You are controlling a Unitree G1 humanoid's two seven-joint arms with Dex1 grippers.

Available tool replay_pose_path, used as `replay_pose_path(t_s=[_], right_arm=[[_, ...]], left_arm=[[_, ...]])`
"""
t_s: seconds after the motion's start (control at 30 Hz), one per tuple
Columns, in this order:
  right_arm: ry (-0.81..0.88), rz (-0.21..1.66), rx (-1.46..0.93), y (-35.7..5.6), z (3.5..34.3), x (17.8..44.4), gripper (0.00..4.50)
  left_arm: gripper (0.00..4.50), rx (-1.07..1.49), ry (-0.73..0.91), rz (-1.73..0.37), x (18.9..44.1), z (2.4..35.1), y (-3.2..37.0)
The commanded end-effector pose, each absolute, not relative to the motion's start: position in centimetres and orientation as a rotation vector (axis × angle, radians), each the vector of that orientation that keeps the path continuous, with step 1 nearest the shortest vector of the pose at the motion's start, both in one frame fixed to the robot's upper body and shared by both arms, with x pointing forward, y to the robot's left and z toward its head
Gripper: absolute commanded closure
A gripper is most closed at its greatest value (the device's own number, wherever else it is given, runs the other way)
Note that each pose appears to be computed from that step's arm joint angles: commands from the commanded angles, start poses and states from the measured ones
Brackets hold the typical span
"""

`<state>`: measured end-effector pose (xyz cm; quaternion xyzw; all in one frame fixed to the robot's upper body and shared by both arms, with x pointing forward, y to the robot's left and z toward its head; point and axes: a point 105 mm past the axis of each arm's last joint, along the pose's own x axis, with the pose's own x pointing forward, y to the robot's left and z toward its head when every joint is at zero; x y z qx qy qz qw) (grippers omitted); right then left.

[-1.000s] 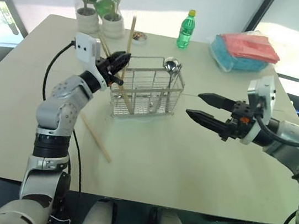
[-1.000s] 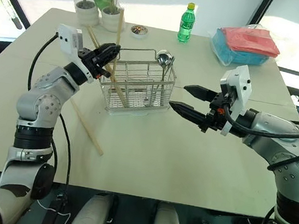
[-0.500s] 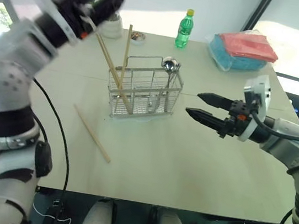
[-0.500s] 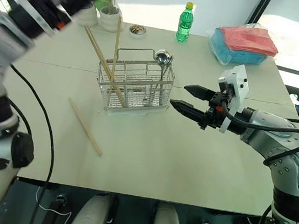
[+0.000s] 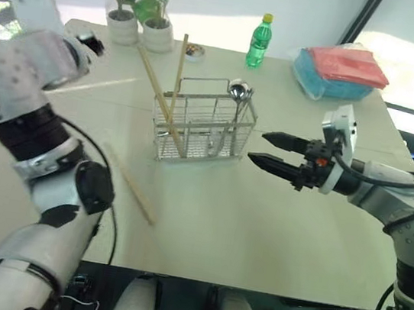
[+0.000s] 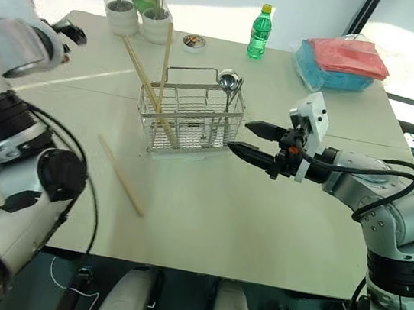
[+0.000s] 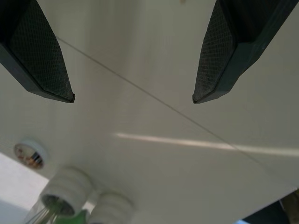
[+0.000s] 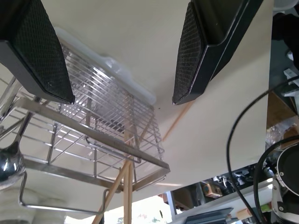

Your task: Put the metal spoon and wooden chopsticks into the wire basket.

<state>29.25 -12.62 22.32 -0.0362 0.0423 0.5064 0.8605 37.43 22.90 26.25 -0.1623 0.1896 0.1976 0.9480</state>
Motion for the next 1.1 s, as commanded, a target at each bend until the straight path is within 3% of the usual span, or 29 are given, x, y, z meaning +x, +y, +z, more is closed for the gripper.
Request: replay_pose_path(t_s=[0.03, 0.27, 0.7, 0.8, 1.0, 1.1], right_arm=[[0.036, 1.083, -0.093, -12.2, 23.4, 29.1, 1.05], [0.042, 1.098, -0.112, -12.3, 23.2, 28.1, 1.05], [0.033, 1.064, -0.102, -12.5, 23.5, 27.5, 1.05], [0.042, 1.060, -0.102, -12.7, 23.3, 27.4, 1.05], [0.063, 1.096, -0.124, -12.8, 22.9, 26.5, 1.05], [0.082, 1.157, -0.140, -12.6, 22.6, 25.6, 1.05]], left_arm=[[0.23, -0.338, 0.523, 0.500, 37.2, 22.8, 22.9], [0.23, -0.297, 0.755, 0.583, 36.4, 16.3, 22.8], [0.23, -0.271, 1.013, 0.515, 36.3, 9.5, 21.4], [1.45, -0.283, 1.021, 0.524, 36.2, 9.3, 21.4], [4.40, -0.301, 1.017, 0.537, 36.3, 9.4, 21.6], [4.46, -0.316, 1.011, 0.553, 36.4, 9.6, 22.1]])
